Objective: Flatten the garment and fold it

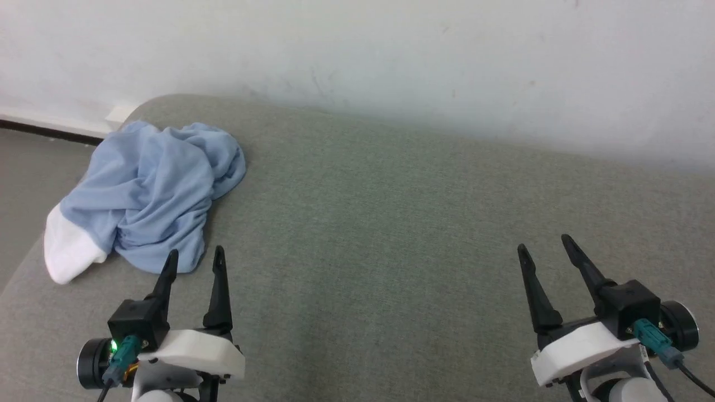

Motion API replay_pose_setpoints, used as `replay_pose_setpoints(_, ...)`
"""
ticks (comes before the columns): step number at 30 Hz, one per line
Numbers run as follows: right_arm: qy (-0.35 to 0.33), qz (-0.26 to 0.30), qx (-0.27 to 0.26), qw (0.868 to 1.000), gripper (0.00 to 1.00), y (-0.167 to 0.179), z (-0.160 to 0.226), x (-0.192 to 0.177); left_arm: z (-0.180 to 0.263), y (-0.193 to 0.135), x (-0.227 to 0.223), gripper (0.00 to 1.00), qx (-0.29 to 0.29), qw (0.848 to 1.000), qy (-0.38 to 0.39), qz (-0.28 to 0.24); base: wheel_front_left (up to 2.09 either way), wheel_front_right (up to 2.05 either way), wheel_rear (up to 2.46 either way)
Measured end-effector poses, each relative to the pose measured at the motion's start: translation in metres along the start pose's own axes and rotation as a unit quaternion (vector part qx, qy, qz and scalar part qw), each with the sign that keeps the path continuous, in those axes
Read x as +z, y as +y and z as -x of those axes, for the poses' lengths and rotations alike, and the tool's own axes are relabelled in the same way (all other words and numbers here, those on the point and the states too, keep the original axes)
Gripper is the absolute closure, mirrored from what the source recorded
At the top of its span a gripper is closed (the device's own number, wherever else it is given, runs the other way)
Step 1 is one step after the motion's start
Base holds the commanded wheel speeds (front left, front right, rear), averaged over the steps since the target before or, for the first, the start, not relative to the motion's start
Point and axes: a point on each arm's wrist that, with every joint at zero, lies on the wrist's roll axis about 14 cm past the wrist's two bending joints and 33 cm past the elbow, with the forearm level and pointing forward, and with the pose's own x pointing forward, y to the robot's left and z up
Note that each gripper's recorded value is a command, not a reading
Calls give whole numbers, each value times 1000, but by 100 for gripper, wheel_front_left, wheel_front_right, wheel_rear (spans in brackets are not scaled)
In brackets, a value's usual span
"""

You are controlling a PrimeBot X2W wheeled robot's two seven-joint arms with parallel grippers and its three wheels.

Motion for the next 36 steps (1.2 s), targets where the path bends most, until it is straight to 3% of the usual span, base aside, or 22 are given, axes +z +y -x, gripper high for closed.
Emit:
replay_pose_setpoints(20,-13,-21,70,997,0,44,-25,1,22,49,-4,0,76,997,0,9,0,0,0)
replay_pose_setpoints(27,-11,-26,86,996,0,52,-39,-6,0,57,19,0,82,996,-38,-1,0,0,0)
replay_pose_setpoints(36,-3,-20,99,995,0,56,-64,-19,-62,72,64,0,83,991,-102,-31,0,0,0)
